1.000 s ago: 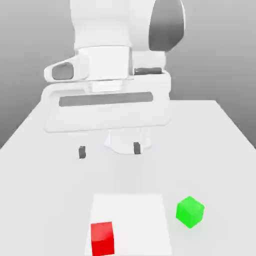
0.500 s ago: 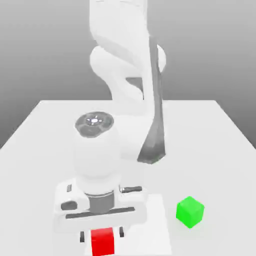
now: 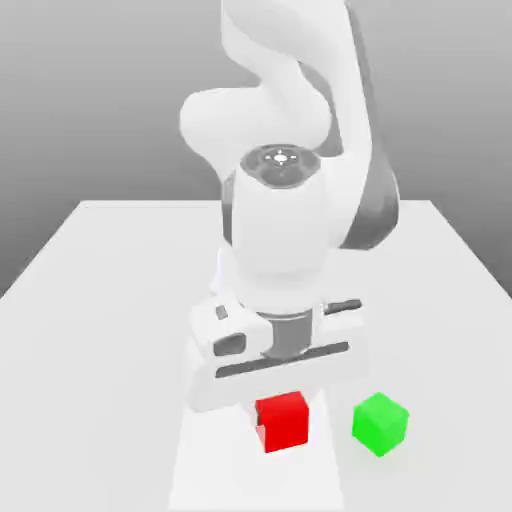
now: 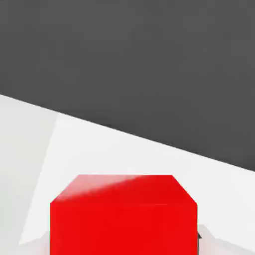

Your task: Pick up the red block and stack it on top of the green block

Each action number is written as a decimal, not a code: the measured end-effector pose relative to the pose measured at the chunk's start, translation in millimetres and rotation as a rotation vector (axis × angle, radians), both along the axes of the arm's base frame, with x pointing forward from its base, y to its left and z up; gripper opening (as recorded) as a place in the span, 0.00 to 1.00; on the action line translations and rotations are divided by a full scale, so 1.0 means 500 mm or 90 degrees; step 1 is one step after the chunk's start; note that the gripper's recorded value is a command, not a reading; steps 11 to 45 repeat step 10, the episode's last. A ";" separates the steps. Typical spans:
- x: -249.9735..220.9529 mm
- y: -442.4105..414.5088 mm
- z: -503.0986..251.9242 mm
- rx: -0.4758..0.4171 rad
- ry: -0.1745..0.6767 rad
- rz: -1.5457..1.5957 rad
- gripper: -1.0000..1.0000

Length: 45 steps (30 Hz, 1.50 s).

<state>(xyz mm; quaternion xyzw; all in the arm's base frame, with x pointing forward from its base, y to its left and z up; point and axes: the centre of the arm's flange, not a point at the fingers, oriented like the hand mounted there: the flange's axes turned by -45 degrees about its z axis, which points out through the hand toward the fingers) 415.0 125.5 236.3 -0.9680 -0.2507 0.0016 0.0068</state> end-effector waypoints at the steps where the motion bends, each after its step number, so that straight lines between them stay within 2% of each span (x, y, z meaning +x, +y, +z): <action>1: -0.049 0.079 0.006 -0.003 -0.002 0.059 0.00; 3: -0.109 0.171 -0.018 -0.006 -0.004 0.136 0.00; 4: -0.077 0.107 -0.038 -0.006 -0.004 0.080 0.00; 6: -0.069 0.085 -0.081 -0.007 -0.004 0.061 0.00; 7: -0.069 0.082 -0.100 -0.008 -0.004 0.059 1.00; 45: -0.069 0.082 -0.100 -0.008 -0.004 0.059 1.00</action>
